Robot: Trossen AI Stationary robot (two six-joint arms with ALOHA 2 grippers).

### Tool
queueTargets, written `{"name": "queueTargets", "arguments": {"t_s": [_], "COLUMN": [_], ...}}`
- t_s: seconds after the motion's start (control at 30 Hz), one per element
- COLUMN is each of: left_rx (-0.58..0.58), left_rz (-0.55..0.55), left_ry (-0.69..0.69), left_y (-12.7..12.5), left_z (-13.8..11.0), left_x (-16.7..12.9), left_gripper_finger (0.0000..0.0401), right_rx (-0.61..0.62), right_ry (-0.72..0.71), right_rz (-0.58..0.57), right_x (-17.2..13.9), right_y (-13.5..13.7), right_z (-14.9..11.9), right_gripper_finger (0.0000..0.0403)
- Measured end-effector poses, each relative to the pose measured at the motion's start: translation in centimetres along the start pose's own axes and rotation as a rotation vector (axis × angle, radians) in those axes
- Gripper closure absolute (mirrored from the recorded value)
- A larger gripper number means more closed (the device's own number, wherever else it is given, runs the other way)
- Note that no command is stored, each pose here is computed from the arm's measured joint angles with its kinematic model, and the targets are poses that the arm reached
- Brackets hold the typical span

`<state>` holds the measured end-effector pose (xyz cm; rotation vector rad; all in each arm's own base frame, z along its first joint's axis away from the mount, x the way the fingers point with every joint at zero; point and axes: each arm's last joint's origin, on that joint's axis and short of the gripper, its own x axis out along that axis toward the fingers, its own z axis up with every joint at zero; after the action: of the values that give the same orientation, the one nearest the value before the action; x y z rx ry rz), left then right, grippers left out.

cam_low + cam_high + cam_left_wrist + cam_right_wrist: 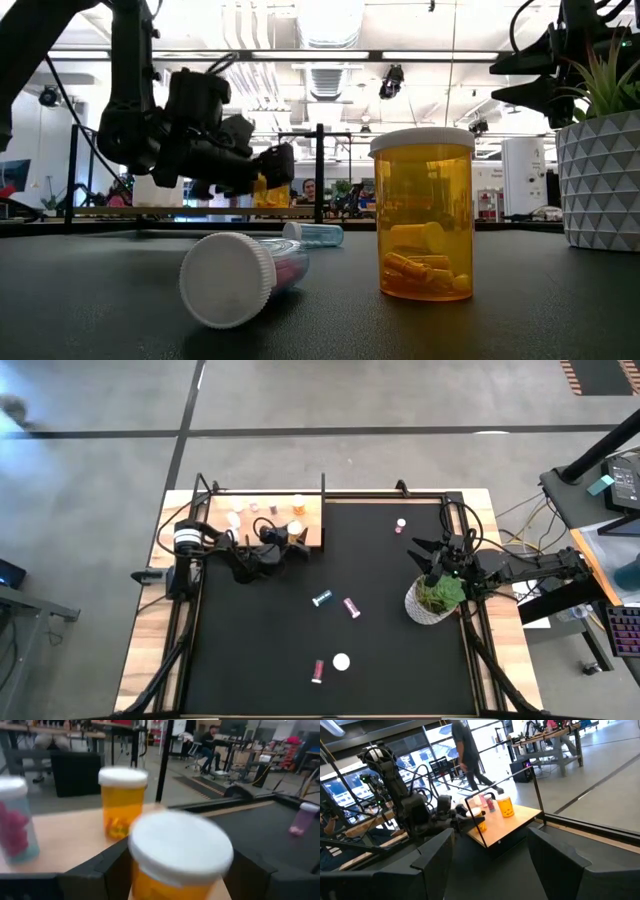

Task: Pick and place medicine bottles onto shelf by color
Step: Put the right orange pill bottle into the shelf

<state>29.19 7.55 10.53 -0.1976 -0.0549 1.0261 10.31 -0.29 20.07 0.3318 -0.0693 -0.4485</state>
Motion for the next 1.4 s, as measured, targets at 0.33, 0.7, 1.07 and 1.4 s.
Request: {"name": "queueTargets", "arguments": {"t_s": [0.33,0.7,1.07,1.4], "left_rx": [0.088,0.093,0.216,0.148], "left_rz": [-0.014,-0.055,-0.195,-0.156], "left_ry": [-0.057,-0.151,0.117,0.358], "left_y": [-0.4,-1.2,-2.5,-2.5], "left_z": [2.4,7.1,10.2,8.8], "left_x": [-0.4,-2.0,-7.5,-8.3], "left_gripper_finger": [0.0163,0.0163,0.0163,0.0163], "right_rx": [0.0,0.0,0.0,0.0], "right_ry": [0.0,0.0,0.0,0.0], "right_rz": [0.0,0.0,0.0,0.0], "right_x": [0.0,0.0,0.0,0.0], "right_y": [0.0,0.0,0.0,0.0], "right_z": [0.0,0.0,0.0,0.0], "right_gripper_finger": [0.0163,0.0163,0.0163,0.0163]}}
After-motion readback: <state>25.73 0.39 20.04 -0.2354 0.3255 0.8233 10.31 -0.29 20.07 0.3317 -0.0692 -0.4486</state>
